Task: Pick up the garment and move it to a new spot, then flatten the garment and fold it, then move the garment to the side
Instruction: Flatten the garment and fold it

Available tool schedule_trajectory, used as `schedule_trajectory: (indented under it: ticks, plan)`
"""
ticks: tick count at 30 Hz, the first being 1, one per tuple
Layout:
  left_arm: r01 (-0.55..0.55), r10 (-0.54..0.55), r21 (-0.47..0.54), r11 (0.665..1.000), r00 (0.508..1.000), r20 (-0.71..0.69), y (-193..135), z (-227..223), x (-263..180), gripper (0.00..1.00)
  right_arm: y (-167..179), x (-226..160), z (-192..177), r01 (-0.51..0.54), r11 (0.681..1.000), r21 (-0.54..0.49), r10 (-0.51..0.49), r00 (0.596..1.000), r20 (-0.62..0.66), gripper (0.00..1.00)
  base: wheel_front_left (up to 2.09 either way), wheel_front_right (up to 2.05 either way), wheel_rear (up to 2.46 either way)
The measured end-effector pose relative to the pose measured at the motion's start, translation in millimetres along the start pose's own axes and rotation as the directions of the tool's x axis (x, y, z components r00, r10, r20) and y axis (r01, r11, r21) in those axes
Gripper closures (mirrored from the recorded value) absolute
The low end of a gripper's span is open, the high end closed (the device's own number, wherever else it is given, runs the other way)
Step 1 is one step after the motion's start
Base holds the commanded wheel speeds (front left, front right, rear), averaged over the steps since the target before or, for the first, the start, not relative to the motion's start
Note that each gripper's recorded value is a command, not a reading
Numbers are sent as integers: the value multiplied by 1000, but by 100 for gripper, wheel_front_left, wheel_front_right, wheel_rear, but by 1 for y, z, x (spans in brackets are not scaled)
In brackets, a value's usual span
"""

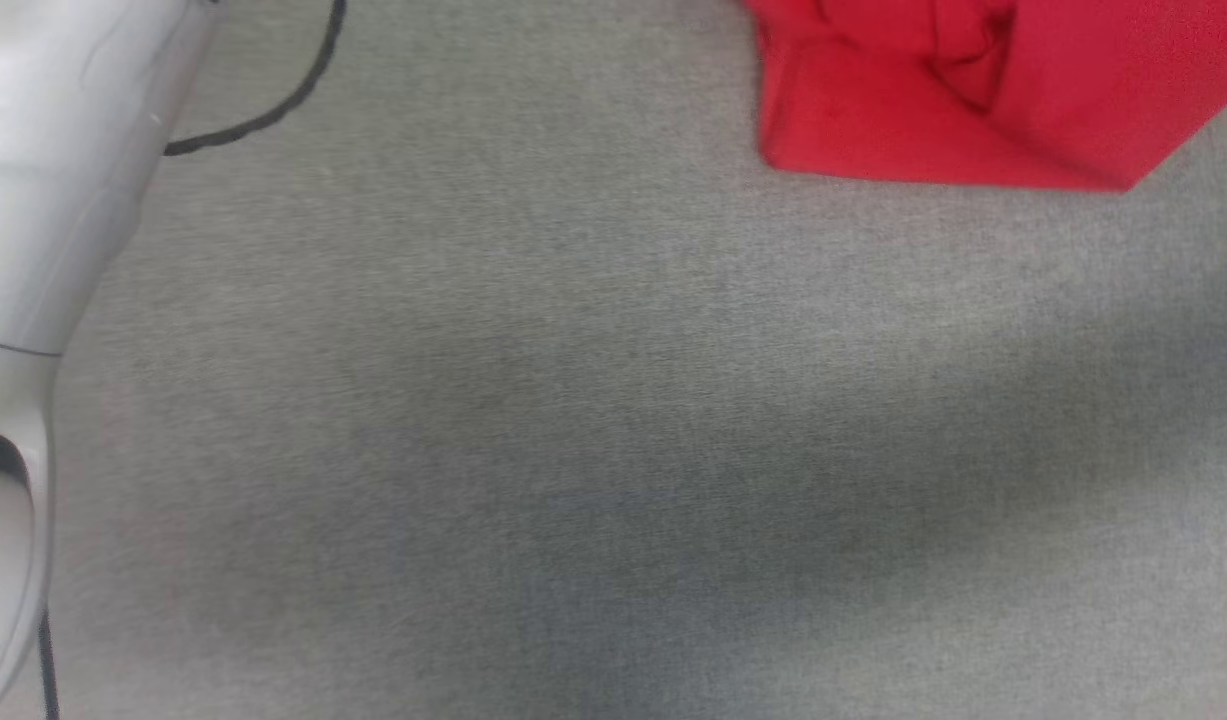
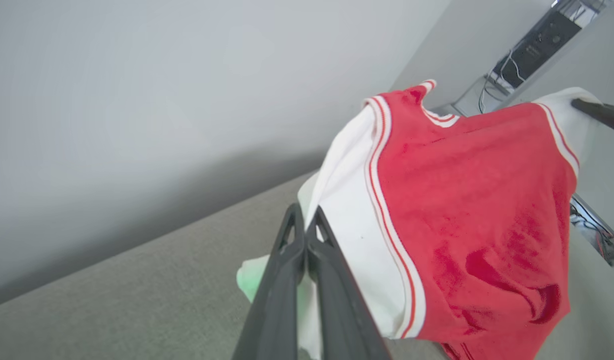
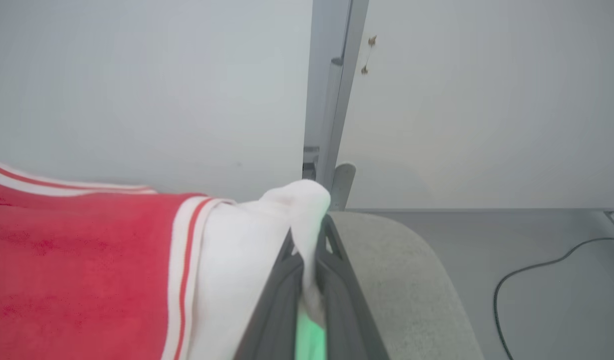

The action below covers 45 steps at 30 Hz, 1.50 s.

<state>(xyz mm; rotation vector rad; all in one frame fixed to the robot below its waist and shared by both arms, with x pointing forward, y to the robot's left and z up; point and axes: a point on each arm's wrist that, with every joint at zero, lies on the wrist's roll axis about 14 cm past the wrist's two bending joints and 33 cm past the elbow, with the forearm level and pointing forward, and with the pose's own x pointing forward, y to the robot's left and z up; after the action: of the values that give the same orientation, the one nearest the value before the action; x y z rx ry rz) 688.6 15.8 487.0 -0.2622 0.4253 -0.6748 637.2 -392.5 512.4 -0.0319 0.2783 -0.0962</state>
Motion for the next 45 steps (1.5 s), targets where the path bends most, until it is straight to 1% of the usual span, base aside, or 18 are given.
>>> schedule_trajectory:
  ticks: [4,8,10,11,13,15,17,18,20,23,25,29,32,34,35,38,40,45]
  plan:
    - [-79,80,-14,997,984,162,18,44,-26,100,11,6,54,-5,1000,12,3,990,143,100,0,0,0]
    - [-166,162,-19,986,923,350,35,102,-53,100,27,13,102,-11,1000,20,5,964,265,100,0,0,0]
    - [-210,196,-18,978,871,450,38,135,-67,100,35,14,129,-13,1000,24,5,942,337,100,0,0,0]
    - [-210,196,-18,978,871,450,38,135,-67,100,35,14,129,-13,1000,24,5,942,337,100,0,0,0]
    - [-230,203,-28,973,786,584,32,180,-86,100,41,10,164,-13,999,42,-6,903,429,100,0,0,0]
    - [-221,178,-27,975,698,693,17,222,-106,100,43,1,200,-6,998,58,-25,859,512,100,0,0,0]
    - [-221,159,-19,975,640,752,5,249,-122,100,43,-7,221,7,998,61,-40,831,555,100,0,0,0]
    - [-193,151,-36,980,621,769,-4,258,-129,100,49,-10,225,8,999,50,-34,829,558,100,0,0,0]
    - [-193,150,-35,981,624,767,-6,258,-131,100,53,-11,225,4,999,44,-28,831,556,100,0,0,0]
    - [-195,173,-55,979,662,729,1,238,-128,100,60,-8,211,-5,1000,22,-7,849,528,100,0,0,0]
    - [-189,193,-81,979,708,679,9,209,-122,100,65,-2,182,-18,1000,1,15,882,472,100,0,0,0]
    - [-109,191,-170,979,779,597,16,148,-119,100,72,-1,123,-64,998,-25,68,931,358,100,0,0,0]
    - [-76,175,-219,973,861,478,19,81,-123,100,72,-9,70,-103,994,-23,105,963,247,100,0,0,0]
    - [-56,165,-270,961,902,400,17,35,-133,100,73,-20,35,-134,991,-19,135,976,169,100,0,0,0]
    - [-43,151,-290,956,919,364,12,15,-140,100,75,-27,17,-154,988,-14,155,980,123,100,0,0,0]
    - [-43,147,-339,940,946,288,5,-35,-167,100,77,-54,-33,-202,979,20,202,979,-5,100,0,0,0]
    - [-47,146,-373,927,959,243,-2,-63,-184,100,77,-74,-62,-222,974,49,225,971,-78,100,0,0,0]
    - [-51,103,-400,915,989,109,-30,-124,-222,100,70,-124,-120,-235,965,114,256,936,-242,100,0,0,0]
